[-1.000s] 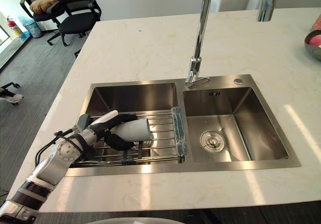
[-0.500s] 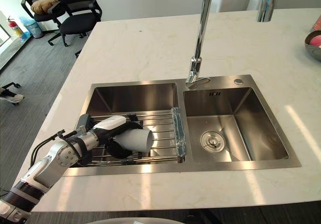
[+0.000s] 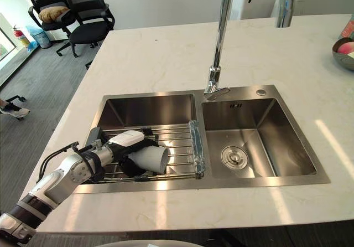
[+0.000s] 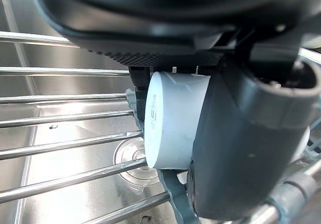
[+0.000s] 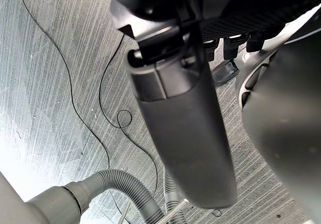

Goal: Walk over to the sink, pick up the cup, carry it to the dishwasher, place the cup inside the dishwasher, then close the dishwasher door

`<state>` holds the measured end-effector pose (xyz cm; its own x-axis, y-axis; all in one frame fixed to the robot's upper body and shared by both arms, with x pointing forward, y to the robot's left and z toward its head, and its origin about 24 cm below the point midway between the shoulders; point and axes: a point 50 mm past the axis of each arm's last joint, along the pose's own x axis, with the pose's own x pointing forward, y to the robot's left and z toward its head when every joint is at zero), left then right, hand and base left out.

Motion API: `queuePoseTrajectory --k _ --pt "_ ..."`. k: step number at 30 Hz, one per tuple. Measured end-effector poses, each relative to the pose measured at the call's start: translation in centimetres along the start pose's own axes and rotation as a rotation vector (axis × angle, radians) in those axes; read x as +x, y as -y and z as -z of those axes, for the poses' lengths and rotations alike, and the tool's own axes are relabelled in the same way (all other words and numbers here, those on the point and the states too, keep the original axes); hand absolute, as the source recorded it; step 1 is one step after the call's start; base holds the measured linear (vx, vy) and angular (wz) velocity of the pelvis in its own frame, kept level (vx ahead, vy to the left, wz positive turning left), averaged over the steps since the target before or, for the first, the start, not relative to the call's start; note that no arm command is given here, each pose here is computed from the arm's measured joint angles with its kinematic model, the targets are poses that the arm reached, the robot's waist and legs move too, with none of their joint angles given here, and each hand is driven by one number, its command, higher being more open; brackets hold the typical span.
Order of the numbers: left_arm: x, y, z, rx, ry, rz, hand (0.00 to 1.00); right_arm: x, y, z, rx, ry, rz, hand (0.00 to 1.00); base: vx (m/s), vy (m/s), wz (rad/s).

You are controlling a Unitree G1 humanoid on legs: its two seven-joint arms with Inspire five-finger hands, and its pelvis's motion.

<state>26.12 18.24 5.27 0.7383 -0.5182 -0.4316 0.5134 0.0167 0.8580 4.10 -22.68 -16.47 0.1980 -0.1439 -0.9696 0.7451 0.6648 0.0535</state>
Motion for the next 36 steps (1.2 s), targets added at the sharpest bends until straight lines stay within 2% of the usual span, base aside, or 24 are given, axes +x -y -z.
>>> queuePoseTrajectory --k 6,9,11,14,19,21,23,27,33,36 --pt "0.1 0.2 0.0 0.005 -0.004 -0.002 0.00 0.0 -0.1 0.0 -0.021 -0.004 -0.004 1.00 -0.02 -0.006 0.00" --pt "-0.2 0.6 0.2 -0.015 -0.010 -0.073 0.00 0.0 -0.1 -0.1 -0.039 -0.005 -0.005 1.00 0.00 0.000 -0.02" --pt "-0.6 1.2 0.6 -0.078 -0.028 -0.183 0.00 0.0 0.0 0.0 -0.040 -0.006 -0.009 1.00 0.00 0.000 0.00" --pt "-1.2 2.7 1.4 -0.284 -0.141 -0.449 0.00 0.1 0.1 0.1 -0.004 -0.002 -0.019 1.00 0.00 0.000 0.00" --pt "-3.6 0.9 1.8 -0.715 -0.251 -1.155 0.00 0.1 -0.2 1.0 0.088 0.008 -0.029 1.00 0.01 -0.011 0.00" --pt "-5.4 -0.4 1.8 -0.778 -0.238 -1.411 0.00 0.1 -0.1 1.1 0.077 0.014 -0.020 1.00 0.02 -0.022 0.07" --pt "-6.4 -0.9 1.7 -0.792 -0.211 -1.526 0.00 0.1 0.0 1.3 0.054 0.012 -0.016 1.00 -0.01 -0.009 0.28" --pt "-8.4 -1.1 0.5 -0.773 -0.143 -1.621 0.00 0.1 -0.1 1.2 0.018 0.018 -0.016 1.00 -0.07 0.009 0.14" --pt "-9.3 -0.6 -0.3 -0.780 -0.144 -1.657 0.00 0.1 -0.3 1.3 -0.031 0.022 -0.019 1.00 -0.11 -0.026 0.19" --pt "-10.4 -0.4 -0.3 -0.799 -0.180 -1.748 0.00 0.1 -0.2 1.4 -0.048 0.018 -0.015 1.00 -0.02 -0.029 0.15"
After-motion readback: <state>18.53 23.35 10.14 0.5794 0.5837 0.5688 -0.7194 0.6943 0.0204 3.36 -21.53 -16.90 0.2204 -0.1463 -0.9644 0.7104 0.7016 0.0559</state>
